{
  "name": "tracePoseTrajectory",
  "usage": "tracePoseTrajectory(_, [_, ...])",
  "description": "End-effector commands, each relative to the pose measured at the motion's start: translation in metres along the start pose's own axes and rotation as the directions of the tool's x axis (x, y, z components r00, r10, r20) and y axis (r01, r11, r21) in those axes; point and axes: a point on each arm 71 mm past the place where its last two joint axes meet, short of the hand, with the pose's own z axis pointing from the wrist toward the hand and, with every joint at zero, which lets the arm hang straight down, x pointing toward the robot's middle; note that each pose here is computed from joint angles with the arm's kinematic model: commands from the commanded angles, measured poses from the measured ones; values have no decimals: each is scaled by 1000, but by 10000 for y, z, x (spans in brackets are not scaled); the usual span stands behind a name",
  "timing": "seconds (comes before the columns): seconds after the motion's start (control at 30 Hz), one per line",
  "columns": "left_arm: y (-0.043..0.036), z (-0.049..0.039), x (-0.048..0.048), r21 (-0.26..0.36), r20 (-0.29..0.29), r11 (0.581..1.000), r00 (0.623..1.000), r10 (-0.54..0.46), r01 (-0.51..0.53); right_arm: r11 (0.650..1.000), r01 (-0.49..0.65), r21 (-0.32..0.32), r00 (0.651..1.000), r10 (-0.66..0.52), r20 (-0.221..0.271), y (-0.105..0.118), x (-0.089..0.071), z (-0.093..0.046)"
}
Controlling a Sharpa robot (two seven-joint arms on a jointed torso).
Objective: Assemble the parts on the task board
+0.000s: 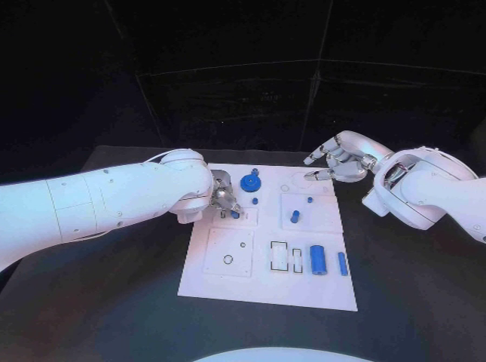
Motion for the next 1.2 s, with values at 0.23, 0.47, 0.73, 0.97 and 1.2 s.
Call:
tracePoseTrajectory(0.23, [9, 19, 43, -12, -20, 1000, 1000, 8, -8, 1000, 3, -9, 1000, -3, 1, 19, -6, 2])
tracePoseTrajectory(0.47, [7, 25, 44, -15, -24, 1000, 1000, 11, -12, 1000, 3, -10, 1000, -3, 1, 21, -6, 0])
tracePoseTrajectory(0.73, [6, 33, 38, -20, -23, 1000, 1000, 11, -11, 1000, 3, -10, 1000, -3, 2, 21, -7, -2])
tracePoseTrajectory(0.97, [10, 38, 33, -23, -21, 1000, 1000, 10, -11, 1000, 2, -10, 1000, -2, 2, 21, -7, -3])
tracePoseTrajectory(1.2, [17, 38, 21, -19, -9, 1000, 1000, 1, -1, 1000, 3, -10, 1000, -3, 1, 19, -7, -2])
